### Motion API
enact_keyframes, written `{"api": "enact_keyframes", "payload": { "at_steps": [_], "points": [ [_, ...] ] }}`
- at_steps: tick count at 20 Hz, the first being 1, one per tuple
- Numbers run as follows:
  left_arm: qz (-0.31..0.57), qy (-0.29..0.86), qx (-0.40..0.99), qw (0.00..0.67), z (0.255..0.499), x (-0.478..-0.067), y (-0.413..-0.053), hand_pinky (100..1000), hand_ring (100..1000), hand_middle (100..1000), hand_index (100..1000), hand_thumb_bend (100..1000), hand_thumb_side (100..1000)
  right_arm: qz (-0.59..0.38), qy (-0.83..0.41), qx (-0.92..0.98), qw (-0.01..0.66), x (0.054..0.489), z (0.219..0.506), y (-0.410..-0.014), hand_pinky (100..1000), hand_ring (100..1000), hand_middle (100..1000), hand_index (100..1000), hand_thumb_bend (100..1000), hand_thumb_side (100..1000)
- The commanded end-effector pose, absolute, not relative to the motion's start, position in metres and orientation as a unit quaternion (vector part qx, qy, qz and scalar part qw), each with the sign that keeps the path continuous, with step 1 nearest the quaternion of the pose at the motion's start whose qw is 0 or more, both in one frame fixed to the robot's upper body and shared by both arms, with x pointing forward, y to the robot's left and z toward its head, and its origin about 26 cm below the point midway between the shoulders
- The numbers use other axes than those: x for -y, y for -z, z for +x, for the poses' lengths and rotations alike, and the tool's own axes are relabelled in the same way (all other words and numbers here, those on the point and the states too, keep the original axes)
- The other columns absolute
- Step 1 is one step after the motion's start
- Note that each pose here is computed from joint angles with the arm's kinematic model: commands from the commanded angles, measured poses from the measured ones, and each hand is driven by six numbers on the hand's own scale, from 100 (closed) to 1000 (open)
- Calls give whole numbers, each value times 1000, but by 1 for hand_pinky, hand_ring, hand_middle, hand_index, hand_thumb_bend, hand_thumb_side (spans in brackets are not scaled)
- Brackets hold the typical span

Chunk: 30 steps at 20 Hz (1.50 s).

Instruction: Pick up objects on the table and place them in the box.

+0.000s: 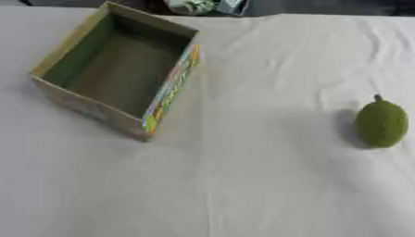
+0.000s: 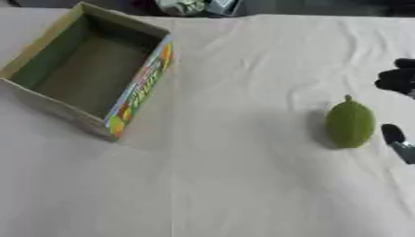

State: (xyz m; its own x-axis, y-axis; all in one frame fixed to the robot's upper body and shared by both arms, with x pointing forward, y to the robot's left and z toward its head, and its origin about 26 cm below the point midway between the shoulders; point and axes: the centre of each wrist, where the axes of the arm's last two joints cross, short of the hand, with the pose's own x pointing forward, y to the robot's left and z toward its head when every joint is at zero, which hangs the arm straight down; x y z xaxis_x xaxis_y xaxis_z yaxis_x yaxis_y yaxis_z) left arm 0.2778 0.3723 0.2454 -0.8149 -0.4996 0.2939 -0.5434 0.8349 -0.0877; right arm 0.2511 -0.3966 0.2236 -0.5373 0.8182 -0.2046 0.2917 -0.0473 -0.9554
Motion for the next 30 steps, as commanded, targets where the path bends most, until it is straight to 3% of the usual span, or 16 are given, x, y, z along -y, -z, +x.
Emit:
{"api": "enact_keyframes", "payload": {
  "at_steps": [1, 12, 30],
  "points": [
    [281, -65, 951, 112, 273, -374, -258, 675, 634, 573, 732, 100, 578, -418, -611, 641, 202, 393, 251, -236, 904, 1000, 891, 954, 100, 240],
    [273, -60, 953, 114, 274, -373, -258, 675, 634, 573, 731, 100, 578, -352, -651, 651, 167, 378, 259, -240, 927, 1000, 895, 969, 100, 241],
    [267, -55, 954, 121, 274, -371, -255, 676, 635, 574, 731, 100, 576, -421, -628, 602, 255, 374, 261, -238, 936, 1000, 851, 1000, 100, 228]
  ]
}}
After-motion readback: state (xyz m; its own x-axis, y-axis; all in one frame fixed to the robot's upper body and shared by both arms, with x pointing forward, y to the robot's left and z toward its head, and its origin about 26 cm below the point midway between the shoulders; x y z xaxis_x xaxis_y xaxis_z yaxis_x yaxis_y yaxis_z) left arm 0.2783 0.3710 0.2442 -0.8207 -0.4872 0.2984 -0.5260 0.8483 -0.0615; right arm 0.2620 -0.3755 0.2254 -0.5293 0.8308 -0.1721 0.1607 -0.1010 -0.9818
